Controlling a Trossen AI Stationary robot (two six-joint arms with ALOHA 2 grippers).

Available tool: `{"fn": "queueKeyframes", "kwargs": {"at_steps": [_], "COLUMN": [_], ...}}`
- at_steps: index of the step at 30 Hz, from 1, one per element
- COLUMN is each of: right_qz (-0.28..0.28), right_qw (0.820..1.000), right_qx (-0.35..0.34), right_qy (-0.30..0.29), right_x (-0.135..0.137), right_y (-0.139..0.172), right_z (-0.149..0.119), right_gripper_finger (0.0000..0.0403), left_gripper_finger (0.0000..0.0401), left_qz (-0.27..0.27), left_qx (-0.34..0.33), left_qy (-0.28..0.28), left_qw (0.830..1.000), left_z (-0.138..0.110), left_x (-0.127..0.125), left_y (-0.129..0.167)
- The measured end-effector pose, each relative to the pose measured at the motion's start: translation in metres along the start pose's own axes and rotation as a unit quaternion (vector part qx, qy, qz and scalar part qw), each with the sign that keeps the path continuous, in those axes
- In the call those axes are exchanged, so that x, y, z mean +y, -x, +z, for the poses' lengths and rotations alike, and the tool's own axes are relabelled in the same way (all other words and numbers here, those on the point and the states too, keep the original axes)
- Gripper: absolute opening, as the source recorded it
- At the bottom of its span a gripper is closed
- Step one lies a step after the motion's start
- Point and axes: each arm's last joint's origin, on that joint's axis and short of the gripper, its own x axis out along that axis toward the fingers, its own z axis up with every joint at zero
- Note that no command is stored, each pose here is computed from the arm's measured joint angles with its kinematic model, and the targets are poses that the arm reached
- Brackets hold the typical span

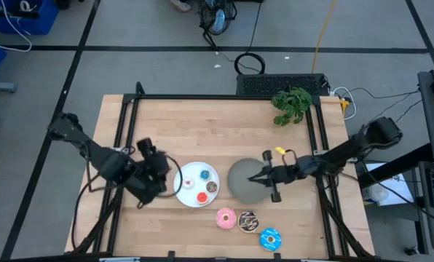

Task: Pick & Place donuts
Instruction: Put the large blue donut on the green plate

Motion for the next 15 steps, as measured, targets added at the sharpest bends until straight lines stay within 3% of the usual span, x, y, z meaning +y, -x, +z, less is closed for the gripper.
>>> {"fn": "queueKeyframes", "kwargs": {"at_steps": [3, 9, 12, 15], "right_qz": [-0.024, -0.026, -0.026, -0.027], "right_qw": [1.000, 0.999, 0.999, 0.999], "right_qx": [-0.004, -0.012, -0.014, -0.018], "right_qy": [-0.001, 0.027, 0.038, 0.038], "right_x": [-0.004, -0.007, -0.008, -0.009], "right_y": [0.013, 0.031, 0.038, 0.043], "right_z": [0.000, -0.002, -0.003, -0.004], "right_gripper_finger": [0.0000, 0.0000, 0.0000, 0.0000], "left_gripper_finger": [0.0202, 0.0032, 0.0013, 0.0009], "left_qz": [0.020, -0.050, -0.054, -0.084], "left_qx": [-0.020, -0.090, -0.164, -0.247], "left_qy": [-0.028, -0.074, -0.020, 0.015], "left_qw": [0.999, 0.992, 0.985, 0.965], "left_z": [0.006, 0.017, 0.011, -0.013], "left_x": [0.011, 0.036, 0.065, 0.080], "left_y": [-0.006, -0.031, -0.028, -0.025]}}
